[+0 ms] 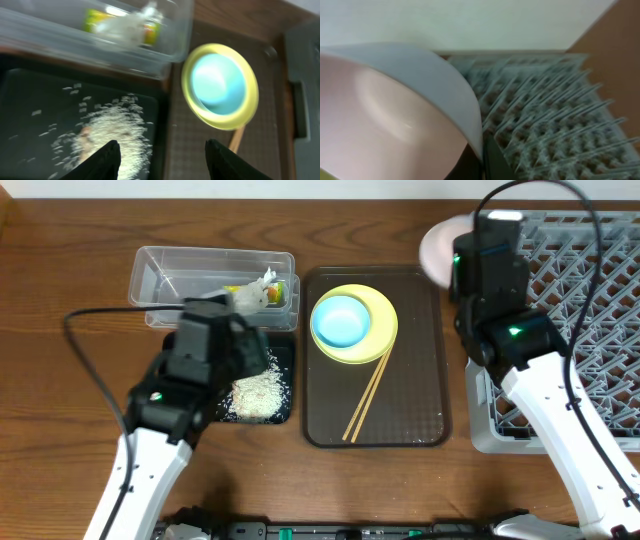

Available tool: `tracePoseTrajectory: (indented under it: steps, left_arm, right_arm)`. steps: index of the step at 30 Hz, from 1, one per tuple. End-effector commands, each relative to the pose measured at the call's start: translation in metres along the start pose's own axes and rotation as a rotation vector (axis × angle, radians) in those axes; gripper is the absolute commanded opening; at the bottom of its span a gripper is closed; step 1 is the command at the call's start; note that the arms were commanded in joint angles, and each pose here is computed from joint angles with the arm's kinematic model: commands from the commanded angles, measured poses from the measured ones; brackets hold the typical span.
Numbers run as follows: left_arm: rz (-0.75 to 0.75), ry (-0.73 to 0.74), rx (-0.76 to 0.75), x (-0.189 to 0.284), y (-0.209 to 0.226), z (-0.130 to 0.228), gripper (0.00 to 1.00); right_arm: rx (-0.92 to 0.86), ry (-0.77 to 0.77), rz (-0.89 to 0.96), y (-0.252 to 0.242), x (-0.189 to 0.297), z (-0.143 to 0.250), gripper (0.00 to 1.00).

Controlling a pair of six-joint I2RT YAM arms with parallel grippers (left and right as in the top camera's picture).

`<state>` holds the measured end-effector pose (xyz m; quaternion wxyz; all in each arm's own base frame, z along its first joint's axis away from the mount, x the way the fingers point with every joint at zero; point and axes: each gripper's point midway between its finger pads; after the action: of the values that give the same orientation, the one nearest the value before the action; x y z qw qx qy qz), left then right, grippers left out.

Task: Sort waste into correct bins and load items into the dishwasher rack
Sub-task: 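Take the pink bowl with the right gripper and set it in the rack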

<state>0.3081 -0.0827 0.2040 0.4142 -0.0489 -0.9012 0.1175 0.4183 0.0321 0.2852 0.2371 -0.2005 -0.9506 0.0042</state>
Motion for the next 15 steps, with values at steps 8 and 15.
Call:
tracePoseTrajectory:
  steps: [8, 15]
  left_arm:
    - [-0.044, -0.022, 0.062, 0.012, 0.029, -0.006, 0.57]
    - [-0.044, -0.022, 0.054, 0.012, 0.029, -0.006, 0.57]
  right_arm:
    - [0.071, -0.208, 0.299, -0.062, -0.042, -0.060, 0.01]
    - [0.232, -0.249, 0.477, -0.086, -0.094, -0.069, 0.01]
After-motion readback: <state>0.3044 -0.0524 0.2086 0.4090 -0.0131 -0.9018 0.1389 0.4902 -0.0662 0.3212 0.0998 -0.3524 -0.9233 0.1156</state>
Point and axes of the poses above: each gripper's point midway between its finger pads, its own x axis back along the fingers, its own y axis along the line the jaws close on, z = x × y, and after that the axes turned 8 degrees about -x, right-handed
